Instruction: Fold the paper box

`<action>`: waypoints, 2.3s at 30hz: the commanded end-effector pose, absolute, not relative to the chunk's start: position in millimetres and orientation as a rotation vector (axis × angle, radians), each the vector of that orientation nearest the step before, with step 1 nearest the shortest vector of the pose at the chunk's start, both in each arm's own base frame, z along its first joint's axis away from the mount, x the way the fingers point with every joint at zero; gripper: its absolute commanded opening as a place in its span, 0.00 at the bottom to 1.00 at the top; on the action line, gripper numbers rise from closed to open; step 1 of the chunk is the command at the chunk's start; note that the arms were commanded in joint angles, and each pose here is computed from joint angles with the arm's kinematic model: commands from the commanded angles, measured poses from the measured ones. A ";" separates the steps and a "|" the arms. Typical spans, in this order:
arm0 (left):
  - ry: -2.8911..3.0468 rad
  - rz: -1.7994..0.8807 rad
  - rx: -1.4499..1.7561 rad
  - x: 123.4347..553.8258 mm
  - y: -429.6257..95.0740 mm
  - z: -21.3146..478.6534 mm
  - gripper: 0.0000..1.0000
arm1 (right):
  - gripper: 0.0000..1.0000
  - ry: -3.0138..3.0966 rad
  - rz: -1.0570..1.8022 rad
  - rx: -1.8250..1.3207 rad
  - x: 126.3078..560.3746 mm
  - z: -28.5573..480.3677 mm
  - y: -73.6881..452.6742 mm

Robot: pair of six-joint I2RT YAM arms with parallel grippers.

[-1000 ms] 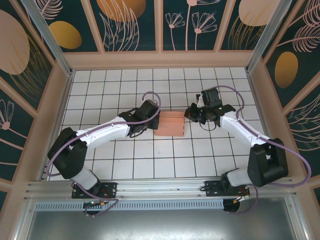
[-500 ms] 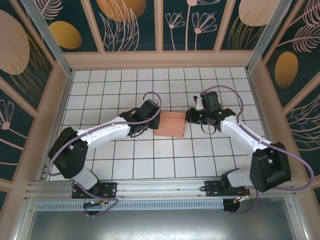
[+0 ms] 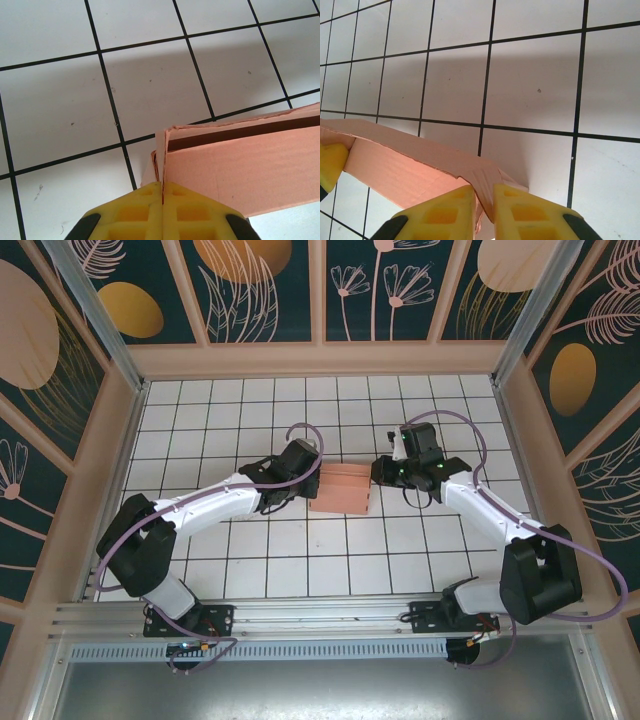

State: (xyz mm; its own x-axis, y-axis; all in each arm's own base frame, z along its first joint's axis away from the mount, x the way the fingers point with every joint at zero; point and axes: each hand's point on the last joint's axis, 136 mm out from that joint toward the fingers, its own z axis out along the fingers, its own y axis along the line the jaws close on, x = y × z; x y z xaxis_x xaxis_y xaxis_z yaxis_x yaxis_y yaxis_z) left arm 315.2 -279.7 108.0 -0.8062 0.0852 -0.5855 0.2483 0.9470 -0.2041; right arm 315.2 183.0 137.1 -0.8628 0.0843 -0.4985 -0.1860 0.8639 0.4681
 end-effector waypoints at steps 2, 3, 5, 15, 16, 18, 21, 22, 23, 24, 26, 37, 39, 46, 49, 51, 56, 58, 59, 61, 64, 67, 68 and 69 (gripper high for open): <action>2.860 -0.033 0.361 251.3 -220.5 21.5 0.06 | 0.11 2.524 0.668 -0.079 316.1 131.5 179.7; 2.861 -0.030 0.359 251.1 -219.9 21.3 0.06 | 0.07 2.526 0.667 -0.075 316.1 131.4 179.2; 2.862 -0.028 0.360 250.6 -219.6 20.7 0.06 | 0.00 2.526 0.675 -0.066 316.2 132.9 179.8; 2.855 -0.001 0.359 251.7 -216.3 20.9 0.06 | 0.00 2.545 0.868 0.172 317.9 148.3 193.4; 2.854 -0.001 0.358 252.1 -216.4 21.0 0.06 | 0.00 2.555 0.893 0.192 316.9 147.2 195.8; 2.852 0.000 0.363 252.1 -216.8 21.3 0.06 | 0.00 2.566 0.943 0.218 315.7 147.0 200.4; 2.848 0.004 0.375 251.6 -217.8 21.4 0.07 | 0.00 2.568 0.987 0.258 316.0 148.4 202.4; 2.849 0.008 0.380 250.8 -217.5 20.7 0.07 | 0.00 2.564 1.004 0.266 316.2 150.1 203.0; 2.847 0.011 0.380 251.0 -217.1 20.9 0.07 | 0.00 2.559 1.020 0.273 316.5 151.9 204.0; 2.846 0.013 0.380 251.1 -217.0 21.0 0.07 | 0.00 2.556 1.031 0.285 316.9 153.1 204.0; 2.844 0.013 0.384 251.0 -217.3 20.8 0.07 | 0.00 2.545 1.066 0.294 317.3 157.0 205.1; 2.867 0.043 0.402 248.5 -215.8 9.6 0.07 | 0.00 2.518 1.141 0.316 317.4 155.2 201.1; 2.867 0.043 0.401 248.5 -215.7 9.6 0.07 | 0.00 2.532 1.091 0.301 316.1 149.7 197.0; 2.873 0.037 0.399 248.6 -217.8 8.3 0.07 | 0.00 2.547 0.999 0.242 312.5 140.3 189.9; 2.871 0.038 0.397 248.7 -217.6 9.3 0.07 | 0.00 2.555 0.984 0.224 310.3 135.5 190.1; 2.870 0.038 0.396 248.1 -217.3 9.3 0.07 | 0.00 2.549 0.961 0.189 309.2 134.1 190.6; 2.875 0.037 0.391 246.7 -215.9 8.8 0.07 | 0.00 2.550 0.848 0.093 304.0 128.8 193.0; 2.872 0.036 0.397 246.5 -216.2 9.8 0.07 | 0.00 2.548 0.825 0.049 301.1 126.8 196.6; 2.875 0.039 0.398 245.6 -215.4 9.0 0.07 | 0.00 2.545 0.811 0.021 299.5 125.6 198.6; 2.873 0.038 0.398 246.2 -215.2 9.9 0.07 | 0.00 2.537 0.775 -0.024 297.2 124.1 202.2; 2.873 0.039 0.404 245.1 -214.4 10.1 0.07 | 0.00 2.536 0.735 -0.046 294.8 120.4 203.6; 2.870 0.042 0.408 245.4 -214.3 10.9 0.07 | 0.00 2.521 0.722 -0.047 294.3 121.3 203.0; 2.869 0.041 0.409 245.7 -214.3 11.4 0.07 | 0.00 2.511 0.722 -0.041 295.0 122.7 202.5; 2.868 0.042 0.410 245.6 -214.4 11.6 0.07 | 0.00 2.505 0.722 -0.034 295.2 124.0 202.0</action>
State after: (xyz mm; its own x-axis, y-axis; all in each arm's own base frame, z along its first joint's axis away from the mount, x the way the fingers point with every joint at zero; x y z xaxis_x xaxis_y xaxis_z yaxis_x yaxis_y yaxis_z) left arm 324.2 -278.7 105.8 -0.7833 0.0845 -0.6159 0.2345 0.9577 -0.1668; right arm 307.8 197.0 130.9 -0.8521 0.1586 -0.4988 -0.1322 0.8569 0.4983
